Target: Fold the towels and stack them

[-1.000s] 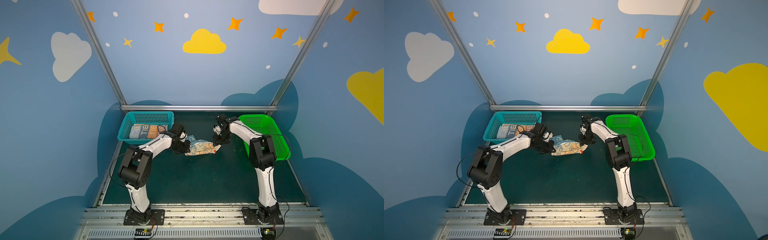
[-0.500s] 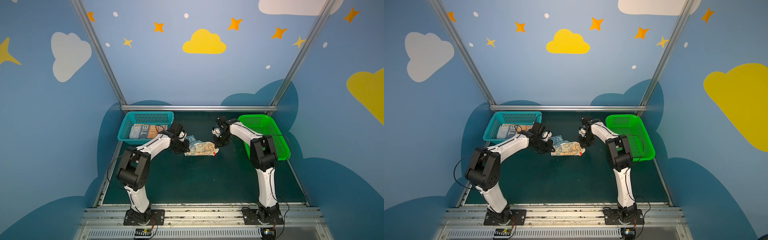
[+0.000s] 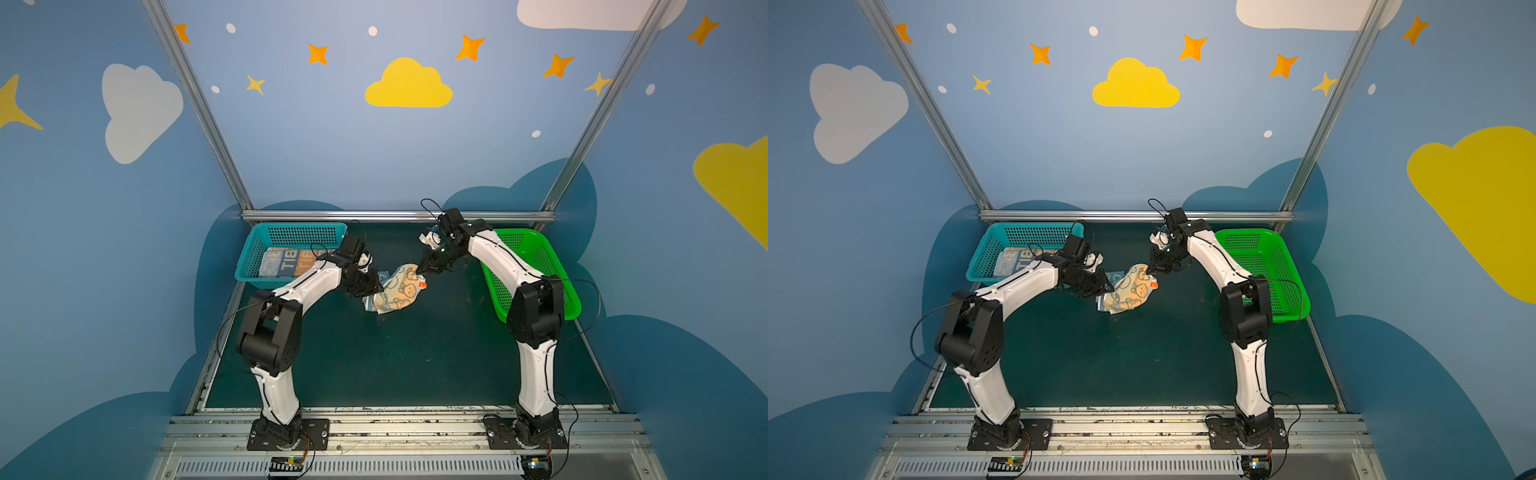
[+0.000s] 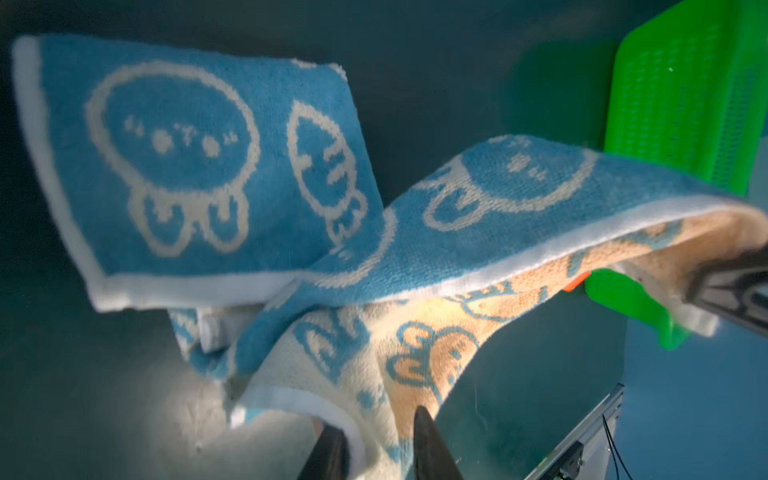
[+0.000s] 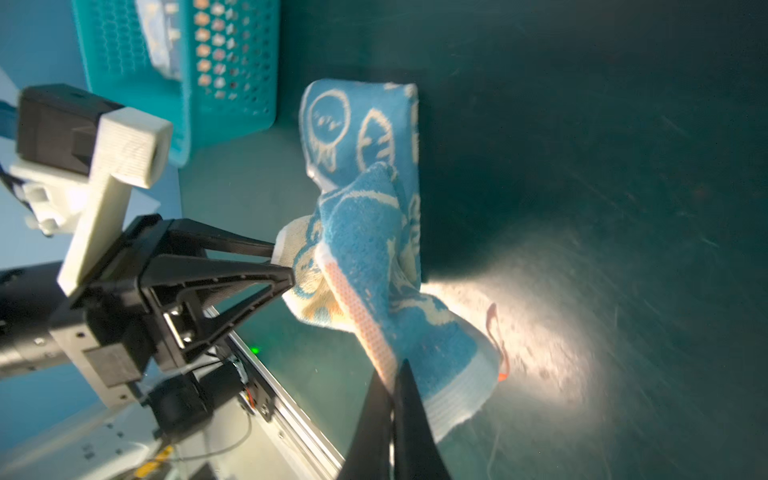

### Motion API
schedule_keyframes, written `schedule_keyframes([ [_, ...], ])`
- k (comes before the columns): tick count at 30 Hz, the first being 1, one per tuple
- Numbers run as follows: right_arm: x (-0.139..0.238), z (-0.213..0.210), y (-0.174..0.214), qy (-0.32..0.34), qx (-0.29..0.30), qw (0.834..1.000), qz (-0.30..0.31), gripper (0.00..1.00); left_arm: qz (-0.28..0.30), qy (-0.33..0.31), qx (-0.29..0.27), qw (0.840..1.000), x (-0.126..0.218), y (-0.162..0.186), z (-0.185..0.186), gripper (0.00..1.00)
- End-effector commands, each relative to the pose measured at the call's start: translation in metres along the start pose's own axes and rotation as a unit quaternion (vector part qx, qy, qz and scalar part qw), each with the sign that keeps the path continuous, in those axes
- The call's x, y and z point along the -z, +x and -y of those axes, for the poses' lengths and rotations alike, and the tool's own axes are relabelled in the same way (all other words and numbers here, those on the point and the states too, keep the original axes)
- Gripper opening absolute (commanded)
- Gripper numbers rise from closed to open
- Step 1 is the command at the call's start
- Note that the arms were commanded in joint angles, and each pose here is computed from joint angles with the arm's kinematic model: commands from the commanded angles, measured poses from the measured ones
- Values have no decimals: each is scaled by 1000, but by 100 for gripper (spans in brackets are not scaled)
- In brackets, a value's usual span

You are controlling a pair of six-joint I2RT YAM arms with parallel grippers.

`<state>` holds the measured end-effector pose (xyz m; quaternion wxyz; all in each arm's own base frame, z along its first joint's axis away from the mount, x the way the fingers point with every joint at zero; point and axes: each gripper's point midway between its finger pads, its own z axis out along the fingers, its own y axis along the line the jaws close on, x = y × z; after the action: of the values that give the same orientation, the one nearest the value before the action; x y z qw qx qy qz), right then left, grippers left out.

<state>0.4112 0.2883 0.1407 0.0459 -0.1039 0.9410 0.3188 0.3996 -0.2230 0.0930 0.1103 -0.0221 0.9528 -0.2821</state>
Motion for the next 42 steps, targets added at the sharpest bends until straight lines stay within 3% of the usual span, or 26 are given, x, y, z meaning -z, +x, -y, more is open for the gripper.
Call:
schedule_keyframes([
  [1,-12,22,-6,-9,-88,996,-30,0,-6,-9,-6,1000,-17,-19,-6,27],
  [7,-31,79,-17,15,-166,985,-41,0,-14,-42,-11,999,-48,-43,-23,12],
  [15,-33,128,-4,70,-201,976,-50,0,-8,-129,-38,991,-63,-68,-54,10],
  [18,-32,135,7,81,-207,974,-51,0,4,-135,-51,990,-59,-77,-49,17],
  [23,-26,131,16,76,-202,975,-46,0,26,-123,-80,989,-42,-71,-20,49],
  [32,9,111,25,80,-183,980,-19,39,57,-143,-90,984,4,-27,-3,97],
  [35,17,110,36,87,-180,980,-18,48,71,-139,-80,984,23,-12,-4,100],
  [42,20,119,66,125,-164,978,-20,60,72,-135,-85,985,42,36,-10,100],
])
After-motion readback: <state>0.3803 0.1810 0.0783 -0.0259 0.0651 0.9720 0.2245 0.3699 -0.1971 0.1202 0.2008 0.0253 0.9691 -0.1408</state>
